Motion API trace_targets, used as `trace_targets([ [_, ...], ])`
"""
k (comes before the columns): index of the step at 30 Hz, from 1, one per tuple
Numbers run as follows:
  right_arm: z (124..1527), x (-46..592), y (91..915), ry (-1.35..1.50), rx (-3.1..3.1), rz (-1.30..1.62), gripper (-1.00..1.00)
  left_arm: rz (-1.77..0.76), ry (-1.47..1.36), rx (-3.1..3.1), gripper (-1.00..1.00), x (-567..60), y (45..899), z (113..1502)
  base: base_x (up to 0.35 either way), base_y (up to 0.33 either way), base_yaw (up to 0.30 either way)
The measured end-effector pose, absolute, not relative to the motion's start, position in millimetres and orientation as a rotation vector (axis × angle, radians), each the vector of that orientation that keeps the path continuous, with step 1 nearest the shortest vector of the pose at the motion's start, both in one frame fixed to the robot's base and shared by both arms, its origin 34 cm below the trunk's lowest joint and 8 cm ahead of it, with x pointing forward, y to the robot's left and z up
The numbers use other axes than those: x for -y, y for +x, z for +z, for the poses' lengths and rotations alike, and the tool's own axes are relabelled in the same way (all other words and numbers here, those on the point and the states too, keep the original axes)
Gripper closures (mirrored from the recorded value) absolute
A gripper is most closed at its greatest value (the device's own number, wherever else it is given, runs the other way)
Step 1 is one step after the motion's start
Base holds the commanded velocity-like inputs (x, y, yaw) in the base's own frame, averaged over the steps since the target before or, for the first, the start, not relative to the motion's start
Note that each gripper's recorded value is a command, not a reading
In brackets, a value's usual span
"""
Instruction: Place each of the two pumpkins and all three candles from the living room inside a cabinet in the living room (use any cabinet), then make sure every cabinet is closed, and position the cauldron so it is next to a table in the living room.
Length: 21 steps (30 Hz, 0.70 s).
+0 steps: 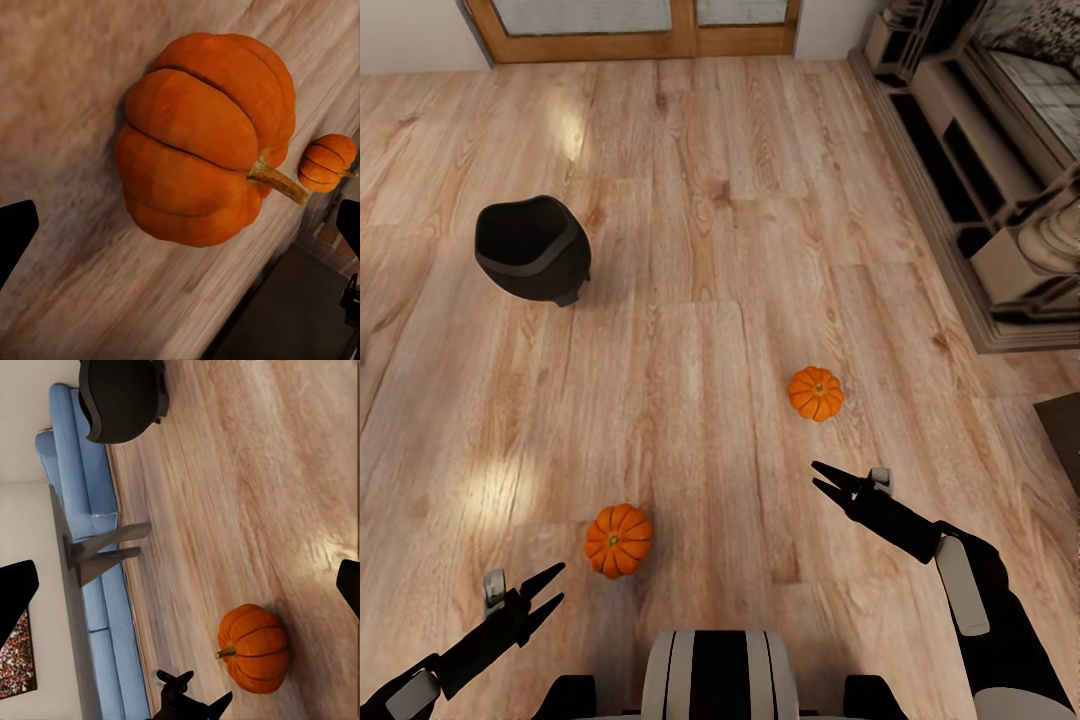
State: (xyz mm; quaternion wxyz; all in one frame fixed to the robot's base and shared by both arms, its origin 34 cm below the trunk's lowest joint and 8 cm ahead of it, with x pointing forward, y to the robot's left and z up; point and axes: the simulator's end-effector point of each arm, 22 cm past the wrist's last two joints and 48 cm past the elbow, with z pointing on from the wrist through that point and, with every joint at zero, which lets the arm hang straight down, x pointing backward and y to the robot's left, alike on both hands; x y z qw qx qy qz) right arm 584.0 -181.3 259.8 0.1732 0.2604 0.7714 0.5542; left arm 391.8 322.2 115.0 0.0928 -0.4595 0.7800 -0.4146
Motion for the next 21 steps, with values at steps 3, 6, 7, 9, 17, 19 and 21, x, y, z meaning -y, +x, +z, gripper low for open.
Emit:
trace_targets([
  [3,260.0,181.1,584.1,0.738,-2.187,1.572,-1.00,-1.231,-1.363,-2.316,-1.00,-322.1,391.8,115.0,-0.006,-0.058,0.000],
  [6,259.9,181.2,584.0,0.738,-2.188,1.572,-1.00,-1.231,-1.363,-2.317,-1.00,-322.0,391.8,114.9,-0.002,-0.187,0.000],
  [7,260.0,181.1,584.0,0.738,-2.188,1.572,-1.00,-1.230,-1.363,-2.317,-1.00,-322.0,391.7,114.8,-0.001,-0.211,0.000],
  [9,260.1,181.0,584.1,0.738,-2.187,1.573,-1.00,-1.230,-1.364,-2.317,-1.00,-322.1,391.6,114.8,-0.001,-0.142,0.000],
  [17,260.2,181.2,584.2,0.737,-2.187,1.572,-1.00,-1.226,-1.365,-2.319,-1.00,-322.4,391.3,114.2,-0.050,-0.155,0.000],
  [19,260.3,181.1,584.2,0.737,-2.186,1.573,-1.00,-1.225,-1.366,-2.320,-1.00,-322.6,391.1,114.1,-0.015,-0.067,0.000],
  [21,260.4,181.1,584.3,0.737,-2.186,1.573,-1.00,-1.224,-1.366,-2.321,-1.00,-322.6,391.0,114.1,-0.008,-0.094,0.000],
])
